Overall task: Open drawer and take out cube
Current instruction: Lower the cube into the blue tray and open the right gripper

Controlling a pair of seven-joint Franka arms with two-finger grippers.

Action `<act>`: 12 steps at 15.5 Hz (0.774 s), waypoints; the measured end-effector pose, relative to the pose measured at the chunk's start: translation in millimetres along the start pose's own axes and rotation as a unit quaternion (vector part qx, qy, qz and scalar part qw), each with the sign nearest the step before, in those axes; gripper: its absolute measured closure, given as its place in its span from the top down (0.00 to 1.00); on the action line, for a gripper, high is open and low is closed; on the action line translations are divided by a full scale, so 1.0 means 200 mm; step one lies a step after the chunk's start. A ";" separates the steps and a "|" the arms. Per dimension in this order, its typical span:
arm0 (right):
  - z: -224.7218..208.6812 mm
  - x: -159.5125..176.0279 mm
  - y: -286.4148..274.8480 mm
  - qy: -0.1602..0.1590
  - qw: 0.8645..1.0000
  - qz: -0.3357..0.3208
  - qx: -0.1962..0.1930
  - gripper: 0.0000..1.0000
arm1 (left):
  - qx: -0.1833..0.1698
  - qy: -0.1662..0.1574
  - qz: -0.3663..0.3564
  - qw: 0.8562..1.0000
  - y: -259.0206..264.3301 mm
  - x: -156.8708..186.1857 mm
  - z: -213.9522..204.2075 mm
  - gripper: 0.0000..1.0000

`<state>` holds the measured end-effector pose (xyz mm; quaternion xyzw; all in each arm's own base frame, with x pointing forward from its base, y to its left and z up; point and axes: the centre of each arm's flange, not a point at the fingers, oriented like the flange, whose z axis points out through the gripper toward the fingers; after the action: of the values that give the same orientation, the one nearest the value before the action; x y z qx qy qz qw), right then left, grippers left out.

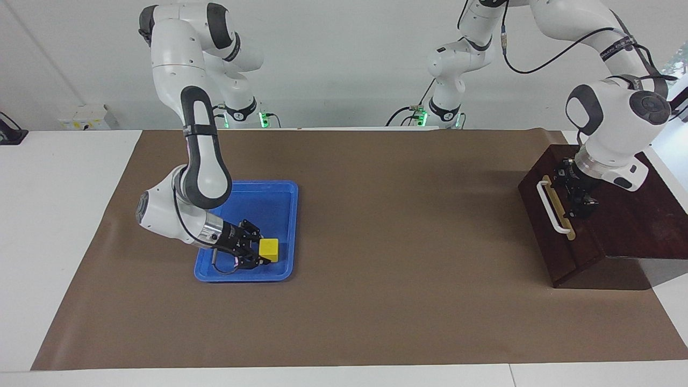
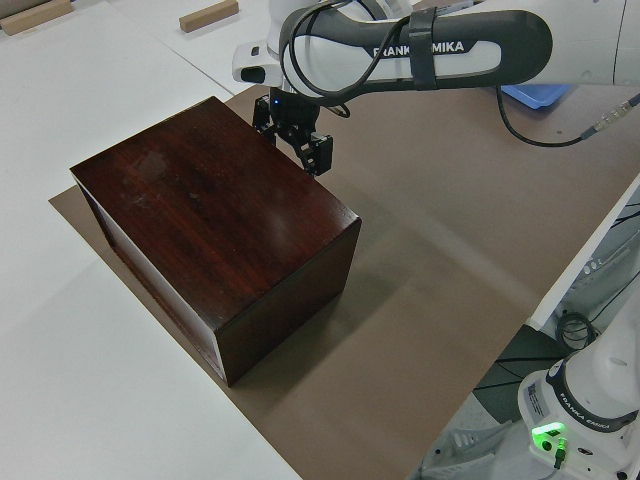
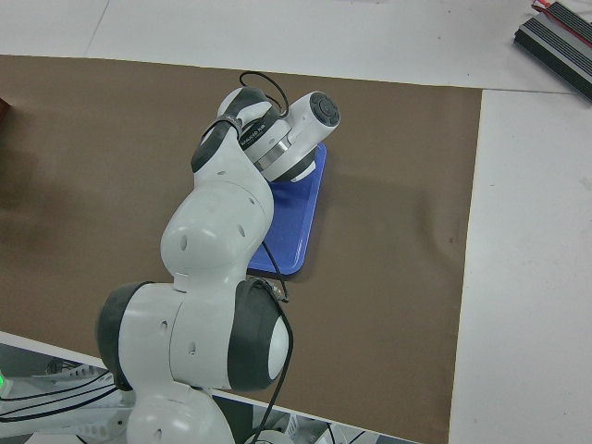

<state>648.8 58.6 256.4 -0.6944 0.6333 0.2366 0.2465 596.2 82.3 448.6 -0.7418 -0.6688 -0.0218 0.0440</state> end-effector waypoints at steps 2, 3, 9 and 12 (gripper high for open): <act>0.00 0.00 0.00 0.000 1.000 0.000 -0.001 0.56 | 0.000 0.000 0.000 1.000 0.00 0.00 0.00 1.00; 0.00 0.00 0.01 0.000 1.000 0.000 -0.001 0.56 | 0.000 0.000 0.000 1.000 0.00 0.00 0.00 1.00; 0.04 -0.02 0.02 -0.001 1.000 -0.001 -0.008 0.71 | -0.014 0.005 0.008 1.000 0.01 -0.02 -0.07 1.00; 0.04 -0.02 0.02 -0.001 1.000 -0.001 -0.008 0.72 | -0.042 0.011 0.025 0.999 0.05 -0.12 -0.21 1.00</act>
<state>644.0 66.8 253.0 -0.6971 0.6301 0.2420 0.2418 605.0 54.0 488.5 -0.7593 -0.6479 -0.0575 0.0207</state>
